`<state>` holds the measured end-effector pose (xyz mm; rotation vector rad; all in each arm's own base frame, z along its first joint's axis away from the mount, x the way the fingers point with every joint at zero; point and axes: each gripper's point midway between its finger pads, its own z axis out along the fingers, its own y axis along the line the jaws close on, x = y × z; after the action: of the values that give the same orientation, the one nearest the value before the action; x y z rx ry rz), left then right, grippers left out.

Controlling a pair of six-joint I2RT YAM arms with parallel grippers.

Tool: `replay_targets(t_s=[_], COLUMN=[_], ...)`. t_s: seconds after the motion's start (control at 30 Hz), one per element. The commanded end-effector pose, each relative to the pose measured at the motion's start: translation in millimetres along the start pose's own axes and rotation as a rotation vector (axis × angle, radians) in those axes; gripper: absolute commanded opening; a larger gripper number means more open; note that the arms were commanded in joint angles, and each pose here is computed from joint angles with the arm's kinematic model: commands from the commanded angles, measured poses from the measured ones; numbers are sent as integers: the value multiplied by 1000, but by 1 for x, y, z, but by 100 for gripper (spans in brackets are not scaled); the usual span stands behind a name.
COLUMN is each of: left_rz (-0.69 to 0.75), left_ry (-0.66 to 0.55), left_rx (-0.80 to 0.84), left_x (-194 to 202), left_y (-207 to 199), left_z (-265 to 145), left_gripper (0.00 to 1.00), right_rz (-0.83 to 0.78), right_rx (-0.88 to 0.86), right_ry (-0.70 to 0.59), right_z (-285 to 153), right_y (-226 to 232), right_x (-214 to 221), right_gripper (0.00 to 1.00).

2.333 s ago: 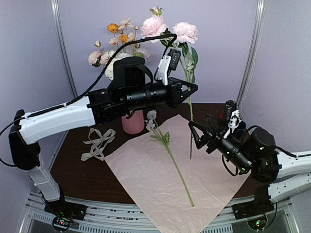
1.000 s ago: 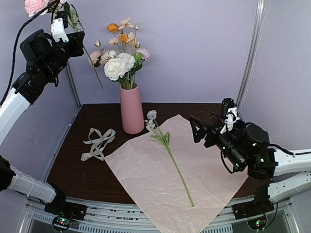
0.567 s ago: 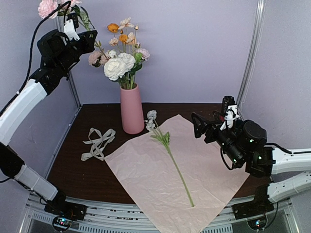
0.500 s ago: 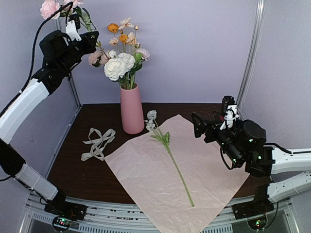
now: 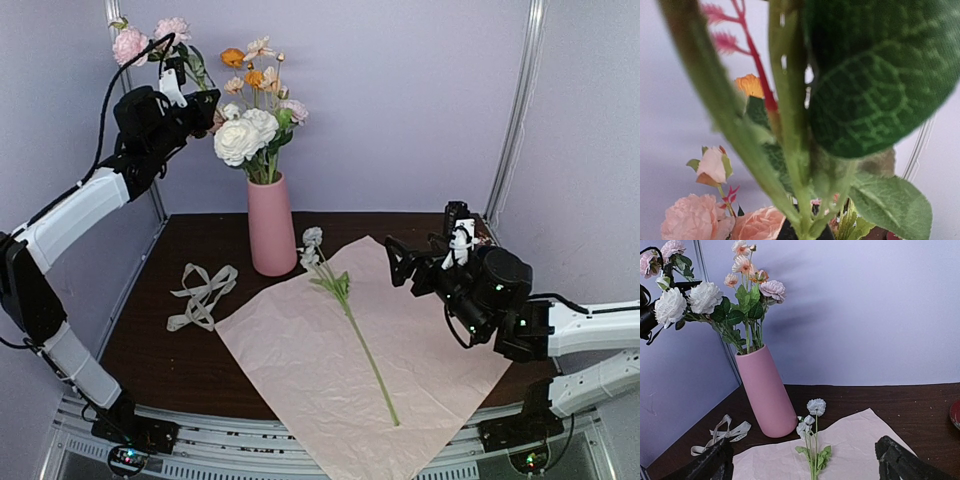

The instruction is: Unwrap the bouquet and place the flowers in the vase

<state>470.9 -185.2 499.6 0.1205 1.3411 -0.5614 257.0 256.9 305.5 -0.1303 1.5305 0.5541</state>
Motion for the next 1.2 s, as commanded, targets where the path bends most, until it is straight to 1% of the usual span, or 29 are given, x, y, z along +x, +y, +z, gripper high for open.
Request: replay_targets(t_s=[0.0, 0.13, 0.27, 0.3, 0.37, 0.43, 0.6, 0.7, 0.73, 0.77, 0.9, 0.97, 1.17], left_rz=[8, -3, -19, -20, -16, -11, 21, 35, 39, 42, 52, 56, 50], left_ry=[-12, 63, 158, 183, 211, 212, 177, 149, 142, 136, 134, 145, 183], left_rx=[51, 63, 84, 86, 89, 88, 69, 51, 41, 29, -15, -35, -101], left_x=[14, 54, 96, 104, 111, 109, 80, 58, 53, 49, 40, 41, 49], left_y=[-2, 3, 6, 6, 6, 5, 2, 0, 0, 0, 5, 7, 16], left_z=[5, 2, -2, -2, -6, -11, -27, -39, -44, -48, -67, -77, -113], left_gripper=[0, 0, 0, 5, 22, 39, 70, 86, 94, 97, 98, 98, 98], right_rz=[20, -7, -15, -17, -27, -37, -36, -41, -44, -50, -57, -56, -63], right_rx=[-14, -8, -8, -5, 9, 17, -10, 5, 14, 15, 31, 38, 53], right_ry=[-3, 37, 116, 140, 188, 233, 306, 368, 391, 423, 531, 581, 666], right_z=[7, 16, 30, 34, 42, 50, 62, 74, 79, 82, 96, 101, 119], right_y=[4, 3, 2, 0, -1, -1, 6, 7, 6, 6, 0, -5, -18], right_x=[-2, 12, 36, 43, 56, 70, 95, 112, 118, 127, 160, 177, 206], right_gripper=[100, 100, 100, 100, 100, 100, 100, 99, 99, 98, 92, 87, 69])
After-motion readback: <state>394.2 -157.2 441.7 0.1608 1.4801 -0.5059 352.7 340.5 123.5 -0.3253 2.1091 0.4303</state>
